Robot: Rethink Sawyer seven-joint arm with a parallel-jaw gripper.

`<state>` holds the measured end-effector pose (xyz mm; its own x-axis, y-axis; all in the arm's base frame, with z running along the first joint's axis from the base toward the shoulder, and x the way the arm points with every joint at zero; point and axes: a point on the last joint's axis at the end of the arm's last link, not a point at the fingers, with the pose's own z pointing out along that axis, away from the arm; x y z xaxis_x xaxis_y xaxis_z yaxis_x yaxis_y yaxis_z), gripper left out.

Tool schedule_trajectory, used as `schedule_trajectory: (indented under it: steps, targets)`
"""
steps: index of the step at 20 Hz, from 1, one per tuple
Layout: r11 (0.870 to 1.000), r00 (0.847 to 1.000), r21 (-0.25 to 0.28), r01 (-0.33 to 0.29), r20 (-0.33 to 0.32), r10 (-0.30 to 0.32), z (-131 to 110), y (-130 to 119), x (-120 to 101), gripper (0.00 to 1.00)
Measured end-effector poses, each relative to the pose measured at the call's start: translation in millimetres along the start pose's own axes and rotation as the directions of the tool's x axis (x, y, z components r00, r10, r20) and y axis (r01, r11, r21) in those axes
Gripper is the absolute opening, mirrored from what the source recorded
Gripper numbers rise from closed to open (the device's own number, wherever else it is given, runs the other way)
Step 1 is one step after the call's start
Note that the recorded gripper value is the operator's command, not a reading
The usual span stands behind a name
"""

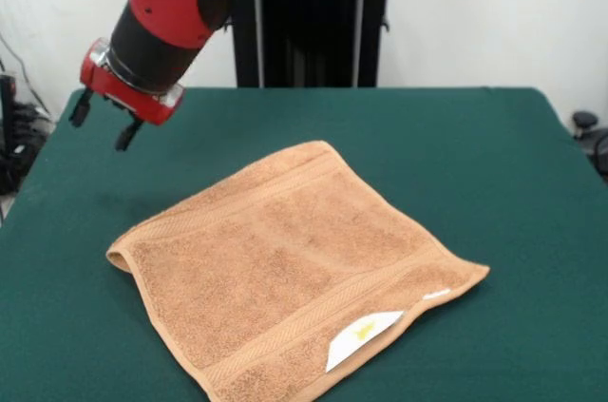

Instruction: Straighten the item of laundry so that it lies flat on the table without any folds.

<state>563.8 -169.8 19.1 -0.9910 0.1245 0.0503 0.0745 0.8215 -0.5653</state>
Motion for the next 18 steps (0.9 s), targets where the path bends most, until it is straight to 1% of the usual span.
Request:
schedule_trajectory:
  steps: [1, 2, 4, 7, 9, 10, 12, 14, 15, 18]
  targets:
    - [1.000, 1.000, -0.012, -0.012, 0.000, 0.012, -0.2, -1.2, -0.9, 1.00]
    - [0.997, 0.998, -0.052, -0.058, -0.005, 0.058, 1.6, -8.8, -2.9, 1.00]
    - [0.988, 0.992, -0.097, -0.123, -0.009, 0.123, 7.5, -25.4, -5.0, 1.00]
    - [0.969, 0.979, -0.138, -0.204, -0.011, 0.204, 19.1, -51.5, -4.0, 1.00]
    - [0.957, 0.969, -0.156, -0.246, -0.011, 0.248, 25.5, -65.6, -1.2, 1.00]
    - [0.946, 0.961, -0.168, -0.276, -0.016, 0.277, 27.5, -73.3, 2.1, 1.00]
    - [0.939, 0.955, -0.178, -0.294, -0.023, 0.294, 26.9, -75.2, 3.8, 1.00]
    - [0.927, 0.947, -0.197, -0.319, -0.037, 0.318, 23.5, -73.4, 4.8, 1.00]
    - [0.914, 0.940, -0.222, -0.339, -0.053, 0.336, 19.5, -65.8, 3.5, 1.00]
    - [0.898, 0.934, -0.259, -0.356, -0.072, 0.350, 13.7, -49.9, -0.3, 1.00]
